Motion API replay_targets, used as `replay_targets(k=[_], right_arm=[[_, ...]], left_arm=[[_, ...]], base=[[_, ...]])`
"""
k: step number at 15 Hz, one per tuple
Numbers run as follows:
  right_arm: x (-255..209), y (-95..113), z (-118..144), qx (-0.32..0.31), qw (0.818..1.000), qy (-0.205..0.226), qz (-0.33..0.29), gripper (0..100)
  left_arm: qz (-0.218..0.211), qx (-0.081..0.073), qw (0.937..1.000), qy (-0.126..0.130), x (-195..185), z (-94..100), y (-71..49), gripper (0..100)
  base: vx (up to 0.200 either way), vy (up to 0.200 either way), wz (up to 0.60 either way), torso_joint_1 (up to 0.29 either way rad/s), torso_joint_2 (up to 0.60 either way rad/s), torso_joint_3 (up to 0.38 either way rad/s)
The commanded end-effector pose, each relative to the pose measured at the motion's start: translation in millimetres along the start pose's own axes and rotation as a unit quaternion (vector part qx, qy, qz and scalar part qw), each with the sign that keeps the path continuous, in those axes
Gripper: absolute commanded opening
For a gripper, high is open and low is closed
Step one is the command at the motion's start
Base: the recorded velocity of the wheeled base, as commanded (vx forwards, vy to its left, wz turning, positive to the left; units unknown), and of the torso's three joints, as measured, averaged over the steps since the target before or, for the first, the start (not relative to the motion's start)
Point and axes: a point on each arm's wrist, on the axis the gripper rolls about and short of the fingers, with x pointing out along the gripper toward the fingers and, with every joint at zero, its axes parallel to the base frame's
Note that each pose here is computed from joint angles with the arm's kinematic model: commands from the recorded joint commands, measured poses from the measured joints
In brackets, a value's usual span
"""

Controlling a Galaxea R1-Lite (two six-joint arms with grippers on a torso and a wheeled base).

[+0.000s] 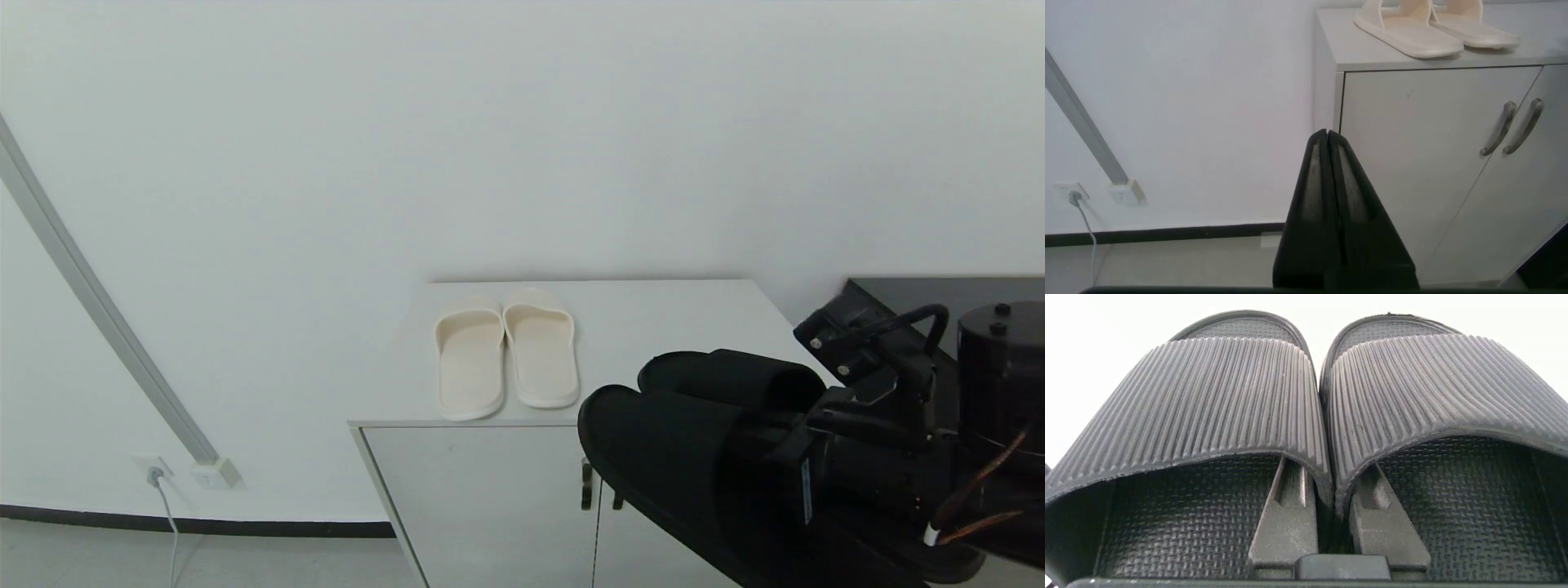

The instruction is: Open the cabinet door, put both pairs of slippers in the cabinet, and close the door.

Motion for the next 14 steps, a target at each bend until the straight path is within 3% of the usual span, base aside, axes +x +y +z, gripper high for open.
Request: replay_targets(k=[1, 4, 13, 14], right_arm=[[-8.1, 5.3, 0.4, -0.004, 1.000, -0.008, 0.013, 0], [-8.6, 8.3, -0.7, -0.006, 1.000, -0.007, 0.020, 0], [-6.4, 10.0, -4.8, -0.009, 1.000, 0.003, 0.022, 0], [-6.5, 10.6, -5.0, -0.010, 1.000, 0.004, 0.023, 0]], left_arm=[[0.000, 0.000, 1.0000, 0.001, 0.1, 0.0, 0.0, 0], [0.000, 0.000, 1.0000, 0.001, 0.1, 0.0, 0.0, 0], [0.000, 0.000, 1.0000, 0.001, 0.1, 0.0, 0.0, 0], [0.000, 0.000, 1.0000, 0.001, 0.1, 0.0, 0.0, 0]], base=[[0.000, 0.000, 0.00, 0.000, 0.00, 0.000], [0.000, 0.000, 0.00, 0.000, 0.00, 0.000], [-0.200, 0.000, 0.00, 0.001, 0.00, 0.002], [0.000, 0.000, 0.00, 0.000, 0.00, 0.000]])
